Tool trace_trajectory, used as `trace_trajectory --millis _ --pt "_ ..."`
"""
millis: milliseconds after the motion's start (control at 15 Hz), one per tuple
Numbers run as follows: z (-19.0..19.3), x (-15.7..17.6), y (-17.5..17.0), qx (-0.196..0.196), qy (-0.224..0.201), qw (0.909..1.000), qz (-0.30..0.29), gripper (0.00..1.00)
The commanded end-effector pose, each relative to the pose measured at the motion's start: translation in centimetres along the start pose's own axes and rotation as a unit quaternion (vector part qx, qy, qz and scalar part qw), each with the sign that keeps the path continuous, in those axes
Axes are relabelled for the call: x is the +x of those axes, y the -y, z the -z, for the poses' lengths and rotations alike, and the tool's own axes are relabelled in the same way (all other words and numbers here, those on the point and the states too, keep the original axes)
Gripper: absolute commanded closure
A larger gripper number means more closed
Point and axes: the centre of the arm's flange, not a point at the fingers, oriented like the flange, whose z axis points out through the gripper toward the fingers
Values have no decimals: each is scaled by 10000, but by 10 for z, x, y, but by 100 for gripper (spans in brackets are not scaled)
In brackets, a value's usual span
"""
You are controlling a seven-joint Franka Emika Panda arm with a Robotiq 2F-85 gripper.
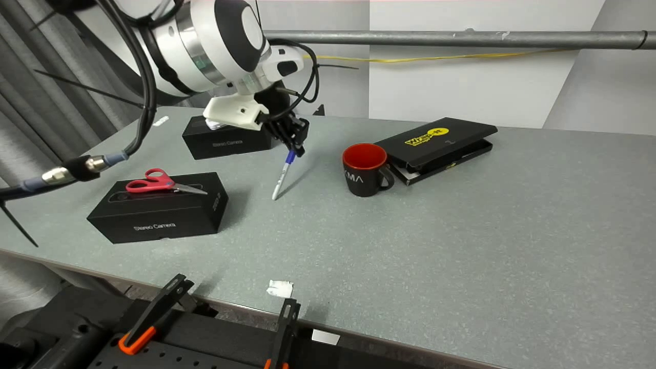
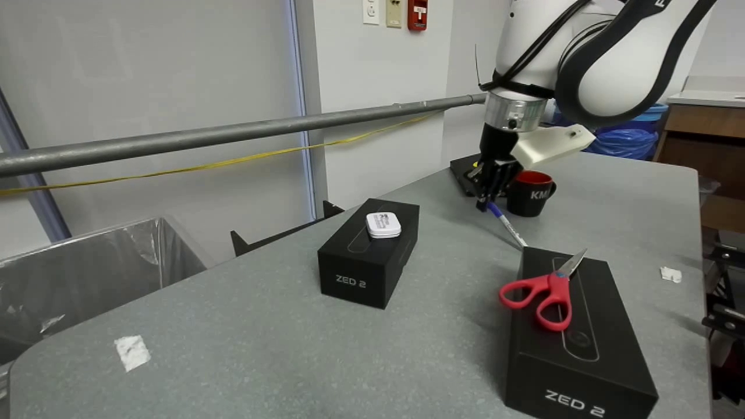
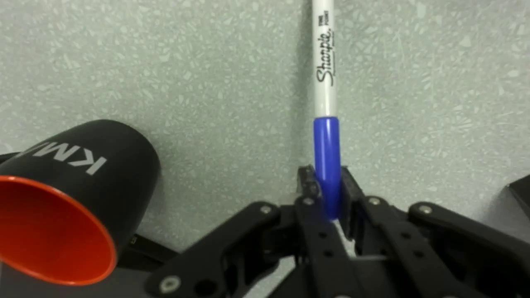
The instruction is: Remove the marker out of the cup and put it on the table
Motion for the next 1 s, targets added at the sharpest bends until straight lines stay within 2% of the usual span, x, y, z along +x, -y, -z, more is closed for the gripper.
trace_trajectory --millis 0,467,933 --pt "-12 14 7 -252 -207 9994 -97 53" --pt "-14 22 8 -343 -330 9987 -172 1" --pt "-12 19 3 -273 -221 9993 -110 0"
